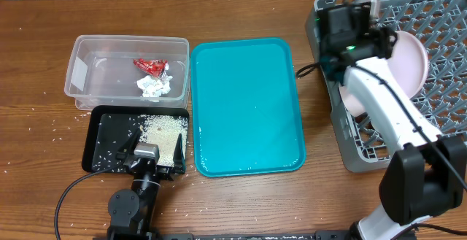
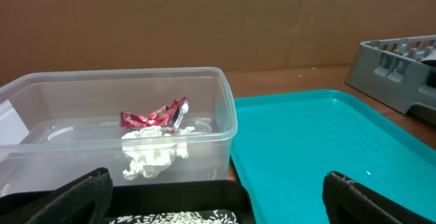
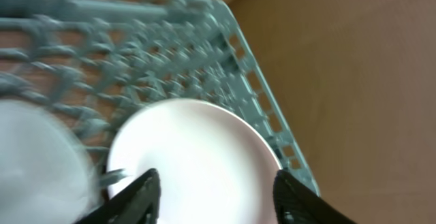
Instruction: Sort waste into correct bins and load items into the dishwasher
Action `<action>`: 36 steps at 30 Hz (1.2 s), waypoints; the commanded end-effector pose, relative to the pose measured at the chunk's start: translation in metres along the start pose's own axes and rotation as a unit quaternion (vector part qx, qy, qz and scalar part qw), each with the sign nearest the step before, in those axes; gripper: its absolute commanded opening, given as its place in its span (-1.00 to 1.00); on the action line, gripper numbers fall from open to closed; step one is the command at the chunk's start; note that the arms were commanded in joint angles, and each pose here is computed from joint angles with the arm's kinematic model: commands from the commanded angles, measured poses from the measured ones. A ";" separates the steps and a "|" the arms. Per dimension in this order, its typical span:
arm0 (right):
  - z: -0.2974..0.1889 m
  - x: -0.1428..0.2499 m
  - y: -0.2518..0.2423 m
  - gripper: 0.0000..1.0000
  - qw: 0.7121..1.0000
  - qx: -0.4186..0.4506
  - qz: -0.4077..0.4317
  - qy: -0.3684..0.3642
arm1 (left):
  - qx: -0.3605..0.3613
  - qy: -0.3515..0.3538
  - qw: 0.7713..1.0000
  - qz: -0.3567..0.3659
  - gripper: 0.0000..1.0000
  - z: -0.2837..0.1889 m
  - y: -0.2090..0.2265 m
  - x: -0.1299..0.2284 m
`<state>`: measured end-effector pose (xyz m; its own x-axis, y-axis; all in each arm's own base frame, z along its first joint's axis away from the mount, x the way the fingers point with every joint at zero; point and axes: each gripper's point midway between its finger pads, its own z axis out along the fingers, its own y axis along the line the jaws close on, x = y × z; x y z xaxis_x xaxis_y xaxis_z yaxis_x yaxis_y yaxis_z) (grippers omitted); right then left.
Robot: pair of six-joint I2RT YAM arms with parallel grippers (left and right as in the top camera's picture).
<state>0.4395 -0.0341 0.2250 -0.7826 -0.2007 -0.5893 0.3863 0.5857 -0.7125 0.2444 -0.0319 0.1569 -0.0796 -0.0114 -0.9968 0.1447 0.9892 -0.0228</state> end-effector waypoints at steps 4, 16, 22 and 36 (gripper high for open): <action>-0.091 -0.028 -0.013 0.47 0.992 -0.072 0.057 -0.089 | 0.002 -0.003 1.000 0.008 1.00 0.000 0.000 0.000; -0.272 0.013 0.001 1.00 0.819 -0.558 0.116 -0.067 | 0.002 -0.003 1.000 0.008 1.00 0.000 0.000 0.000; -0.329 0.029 -0.014 1.00 0.720 -0.685 0.090 -0.064 | 0.002 -0.003 1.000 0.008 1.00 0.000 0.000 0.000; -0.299 0.046 -0.075 1.00 0.746 -0.648 0.099 -0.113 | 0.002 -0.003 1.000 0.008 1.00 0.000 0.000 0.000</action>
<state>0.2407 0.1670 0.3324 -0.7226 -0.0599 -0.6887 -0.3754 0.8706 0.3181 0.2444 -0.0319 0.1569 -0.0796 -0.0114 -0.9968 0.1447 0.9892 -0.0228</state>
